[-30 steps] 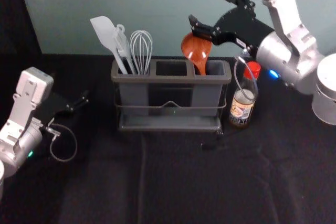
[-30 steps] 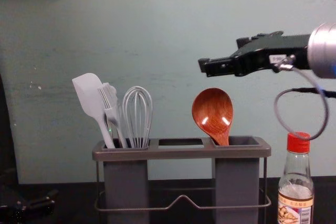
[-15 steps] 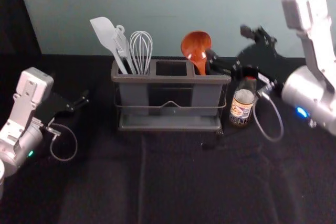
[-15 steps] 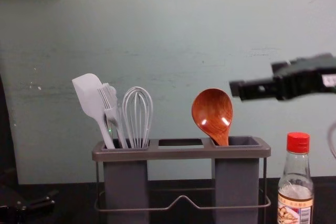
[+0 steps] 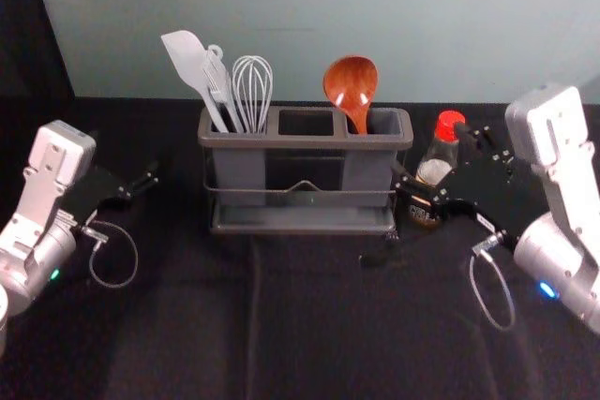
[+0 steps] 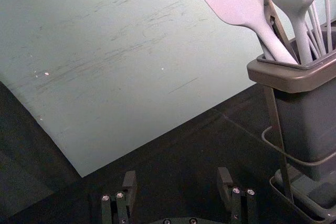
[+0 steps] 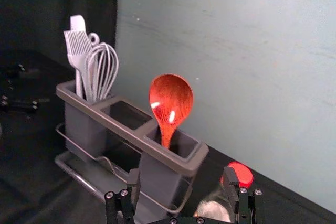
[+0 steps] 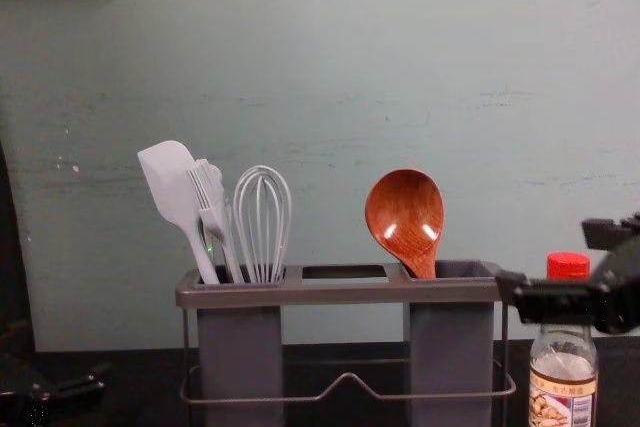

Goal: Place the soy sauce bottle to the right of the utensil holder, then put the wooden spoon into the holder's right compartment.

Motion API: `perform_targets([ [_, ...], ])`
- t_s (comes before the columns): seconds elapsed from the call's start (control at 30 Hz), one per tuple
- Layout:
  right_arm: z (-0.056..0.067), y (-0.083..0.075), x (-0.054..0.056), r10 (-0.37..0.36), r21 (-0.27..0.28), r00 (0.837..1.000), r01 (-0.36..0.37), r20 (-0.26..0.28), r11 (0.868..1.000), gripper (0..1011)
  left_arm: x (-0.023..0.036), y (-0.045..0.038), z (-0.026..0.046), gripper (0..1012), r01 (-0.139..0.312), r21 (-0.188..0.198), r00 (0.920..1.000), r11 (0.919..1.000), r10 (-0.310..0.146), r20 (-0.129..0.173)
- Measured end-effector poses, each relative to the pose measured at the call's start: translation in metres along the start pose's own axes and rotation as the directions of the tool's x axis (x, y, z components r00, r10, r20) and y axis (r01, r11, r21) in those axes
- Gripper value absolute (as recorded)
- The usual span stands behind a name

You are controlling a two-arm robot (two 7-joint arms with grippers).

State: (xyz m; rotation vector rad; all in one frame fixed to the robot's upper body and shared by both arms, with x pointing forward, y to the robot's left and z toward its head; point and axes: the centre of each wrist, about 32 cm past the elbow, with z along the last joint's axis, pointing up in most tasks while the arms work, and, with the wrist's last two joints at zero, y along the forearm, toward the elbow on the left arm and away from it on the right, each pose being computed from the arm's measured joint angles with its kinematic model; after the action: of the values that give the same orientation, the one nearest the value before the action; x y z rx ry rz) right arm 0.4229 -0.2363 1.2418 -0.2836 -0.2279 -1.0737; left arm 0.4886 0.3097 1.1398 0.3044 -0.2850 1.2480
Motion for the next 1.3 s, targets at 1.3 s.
perform_targets([
  [1.3,-0.080,-0.018,-0.043,-0.149,0.144,0.978,0.128,0.146,0.981,1004,0.0000,0.0000,0.0000,1005,0.000,0.000,1.0000,1.0000,0.000,0.000],
])
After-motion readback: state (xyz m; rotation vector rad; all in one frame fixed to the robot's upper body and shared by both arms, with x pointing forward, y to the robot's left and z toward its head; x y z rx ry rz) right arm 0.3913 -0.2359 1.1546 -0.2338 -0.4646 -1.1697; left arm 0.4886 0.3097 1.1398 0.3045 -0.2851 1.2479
